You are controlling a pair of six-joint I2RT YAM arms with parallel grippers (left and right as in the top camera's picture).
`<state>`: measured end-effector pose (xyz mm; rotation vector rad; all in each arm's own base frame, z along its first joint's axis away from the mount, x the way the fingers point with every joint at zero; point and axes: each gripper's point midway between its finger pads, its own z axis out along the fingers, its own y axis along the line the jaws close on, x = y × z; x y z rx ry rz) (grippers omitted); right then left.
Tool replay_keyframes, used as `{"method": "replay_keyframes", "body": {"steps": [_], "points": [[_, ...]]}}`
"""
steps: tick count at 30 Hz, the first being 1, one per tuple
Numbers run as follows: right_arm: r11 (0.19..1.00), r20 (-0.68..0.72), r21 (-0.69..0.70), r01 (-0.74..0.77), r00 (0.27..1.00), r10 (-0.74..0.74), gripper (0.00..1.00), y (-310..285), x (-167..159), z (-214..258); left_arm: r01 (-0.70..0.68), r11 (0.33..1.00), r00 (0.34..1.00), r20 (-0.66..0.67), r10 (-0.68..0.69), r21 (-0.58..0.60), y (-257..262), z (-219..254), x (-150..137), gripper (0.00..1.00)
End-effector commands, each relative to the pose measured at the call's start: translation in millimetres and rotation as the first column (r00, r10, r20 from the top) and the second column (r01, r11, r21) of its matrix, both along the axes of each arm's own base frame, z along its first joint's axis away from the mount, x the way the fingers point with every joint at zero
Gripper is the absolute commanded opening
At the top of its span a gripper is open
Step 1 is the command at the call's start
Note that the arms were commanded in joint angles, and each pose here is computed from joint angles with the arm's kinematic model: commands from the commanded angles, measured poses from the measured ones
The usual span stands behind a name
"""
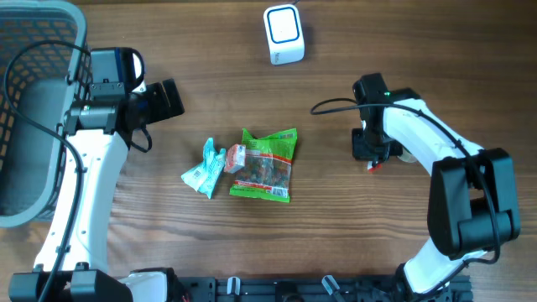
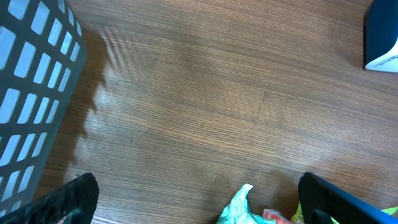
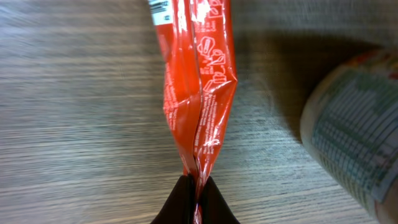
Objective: Scan the item barcode
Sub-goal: 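Carry the red sticks right and set them beside the jar, then reach the right gripper to the orange tissue pack among snacks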
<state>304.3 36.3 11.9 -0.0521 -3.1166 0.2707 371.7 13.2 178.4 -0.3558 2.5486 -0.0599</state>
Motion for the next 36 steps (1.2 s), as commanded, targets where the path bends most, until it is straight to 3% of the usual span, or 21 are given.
{"method": "replay_keyframes", "body": {"steps": [1,5,14,25,27,28,31,36], "points": [[0.989,0.02,-0.138,0.057,0.998,-0.055,0.04,-24,-7,-6,0.004,1.0,1.0,0.027,-0.004,0.013,2,10,3,1.0],[0.959,0.051,-0.276,0.072,0.997,-0.061,0.04,-48,-9,-2,0.004,1.0,1.0,0.027,-0.004,0.013,2,10,3,1.0],[0.897,0.144,-0.426,0.118,0.988,-0.061,0.04,-82,7,12,0.004,1.0,1.0,0.027,-0.004,0.013,2,10,3,1.0],[0.916,0.172,-0.383,0.117,0.984,-0.053,0.07,-92,20,6,0.004,1.0,1.0,0.027,-0.004,0.013,2,10,3,1.0],[0.925,0.161,-0.369,0.094,0.986,-0.035,0.31,-89,22,6,0.004,1.0,1.0,0.027,-0.004,0.013,2,10,3,1.0],[0.936,0.159,-0.34,0.091,0.987,-0.038,0.38,-84,24,6,0.004,1.0,1.0,0.027,-0.004,0.013,2,10,3,1.0],[0.973,0.141,-0.227,0.036,0.99,-0.003,0.9,-64,33,11,0.004,1.0,1.0,0.027,-0.004,0.013,2,10,3,1.0],[0.99,0.185,-0.135,0.039,0.983,-0.014,0.98,-48,48,51,0.004,1.0,1.0,0.027,-0.004,0.013,2,10,3,1.0]]}}
